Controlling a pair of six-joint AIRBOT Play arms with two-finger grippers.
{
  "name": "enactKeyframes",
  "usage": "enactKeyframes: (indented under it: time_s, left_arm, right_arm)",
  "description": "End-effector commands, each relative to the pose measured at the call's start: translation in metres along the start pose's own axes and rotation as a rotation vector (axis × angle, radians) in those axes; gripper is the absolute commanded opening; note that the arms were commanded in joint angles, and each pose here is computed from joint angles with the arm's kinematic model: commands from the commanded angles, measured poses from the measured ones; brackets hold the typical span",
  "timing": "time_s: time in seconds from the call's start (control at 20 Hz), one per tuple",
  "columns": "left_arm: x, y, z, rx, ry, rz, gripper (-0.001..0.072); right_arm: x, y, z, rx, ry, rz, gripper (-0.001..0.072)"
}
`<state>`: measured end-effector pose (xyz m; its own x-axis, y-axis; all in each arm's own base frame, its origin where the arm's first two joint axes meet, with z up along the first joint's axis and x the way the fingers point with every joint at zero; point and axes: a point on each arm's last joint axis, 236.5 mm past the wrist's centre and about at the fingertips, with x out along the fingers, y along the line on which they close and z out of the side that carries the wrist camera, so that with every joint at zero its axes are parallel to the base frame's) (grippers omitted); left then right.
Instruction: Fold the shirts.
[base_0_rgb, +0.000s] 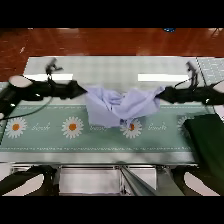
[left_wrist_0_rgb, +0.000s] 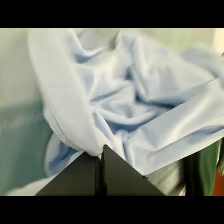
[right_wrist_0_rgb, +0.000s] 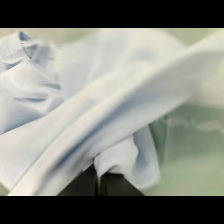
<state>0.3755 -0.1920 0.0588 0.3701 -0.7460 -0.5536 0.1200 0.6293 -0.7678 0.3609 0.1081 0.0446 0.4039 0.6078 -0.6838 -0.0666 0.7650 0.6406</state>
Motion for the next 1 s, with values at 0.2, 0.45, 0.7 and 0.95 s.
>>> enactKeyframes:
  time_s: [0.2, 0.45, 0.7, 0.95]
  left_arm:
    - [-0.247, -0.196, 0.144, 0.476, -0.735, -0.058, 0.0016]
    - [-0.383, -0.307, 0.092, 0.754, -1.061, -0.017, 0.0016]
    - [-0.413, -0.319, 0.026, 0.892, -1.129, 0.221, 0.0016]
    - [-0.362, -0.261, 0.001, 0.765, -0.846, 0.306, 0.0016]
  right_arm:
    - [-0.222, 0.153, 0.13, -0.427, -0.521, -0.126, 0.0017]
    - [-0.332, 0.241, 0.089, -0.645, -0.741, -0.166, 0.0017]
    - [-0.367, 0.212, 0.02, -0.575, -0.723, -0.372, 0.0017]
    - [-0.296, 0.154, -0.043, -0.419, -0.452, -0.346, 0.0017]
